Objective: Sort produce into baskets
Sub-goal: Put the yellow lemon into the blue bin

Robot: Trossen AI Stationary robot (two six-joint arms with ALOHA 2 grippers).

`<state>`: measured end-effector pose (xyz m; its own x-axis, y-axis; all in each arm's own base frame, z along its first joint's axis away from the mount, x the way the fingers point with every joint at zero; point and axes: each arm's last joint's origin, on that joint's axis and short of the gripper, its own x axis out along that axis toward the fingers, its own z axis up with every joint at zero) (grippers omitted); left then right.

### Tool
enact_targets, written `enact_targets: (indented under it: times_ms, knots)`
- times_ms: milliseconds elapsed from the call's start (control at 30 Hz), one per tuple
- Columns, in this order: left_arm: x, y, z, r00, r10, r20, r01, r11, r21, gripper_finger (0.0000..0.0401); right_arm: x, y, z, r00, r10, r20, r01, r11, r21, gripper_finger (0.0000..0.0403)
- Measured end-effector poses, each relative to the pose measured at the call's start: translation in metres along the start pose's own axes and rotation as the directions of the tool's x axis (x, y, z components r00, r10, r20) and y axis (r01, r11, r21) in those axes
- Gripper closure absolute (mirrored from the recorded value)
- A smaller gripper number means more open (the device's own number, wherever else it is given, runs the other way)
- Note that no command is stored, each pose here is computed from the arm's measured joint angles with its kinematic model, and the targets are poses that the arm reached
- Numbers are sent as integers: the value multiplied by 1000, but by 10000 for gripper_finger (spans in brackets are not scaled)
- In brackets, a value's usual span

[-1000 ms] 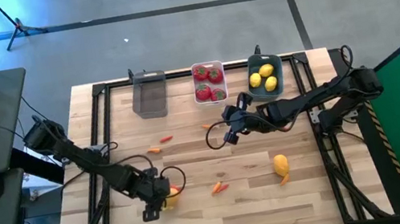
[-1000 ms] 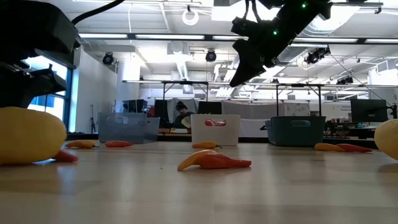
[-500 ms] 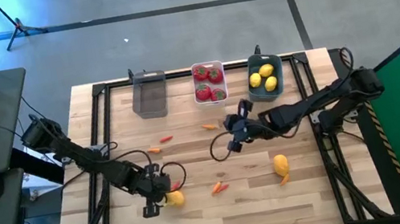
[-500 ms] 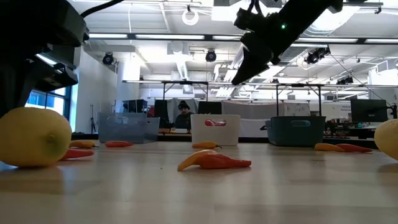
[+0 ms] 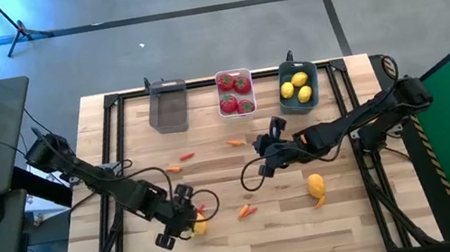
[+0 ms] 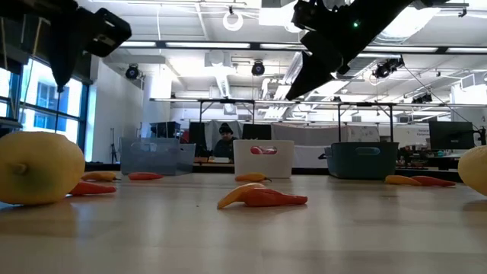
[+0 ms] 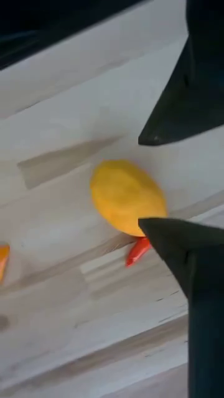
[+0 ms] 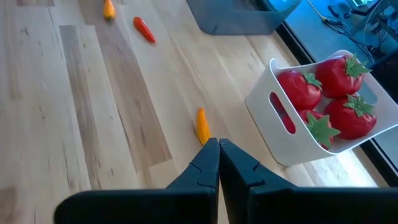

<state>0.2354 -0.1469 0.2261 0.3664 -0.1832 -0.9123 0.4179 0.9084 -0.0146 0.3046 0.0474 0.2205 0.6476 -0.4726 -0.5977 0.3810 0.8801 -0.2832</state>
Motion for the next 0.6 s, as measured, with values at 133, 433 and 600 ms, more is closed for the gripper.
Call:
enact_targets:
  times_ms: [133,433,600]
  knots:
    - [15,1,0,999,10,-51,-3,989,146,159,0,0,-1,1000,-4,-13,3,1000,-10,403]
    - [45,-2,6,991,41,-127,21,893,450,125,0,-1,-4,999,-11,-35,10,1000,-9,403]
    - [59,3,6,986,57,-155,32,854,519,125,0,-1,-4,999,-11,-38,11,1000,8,403]
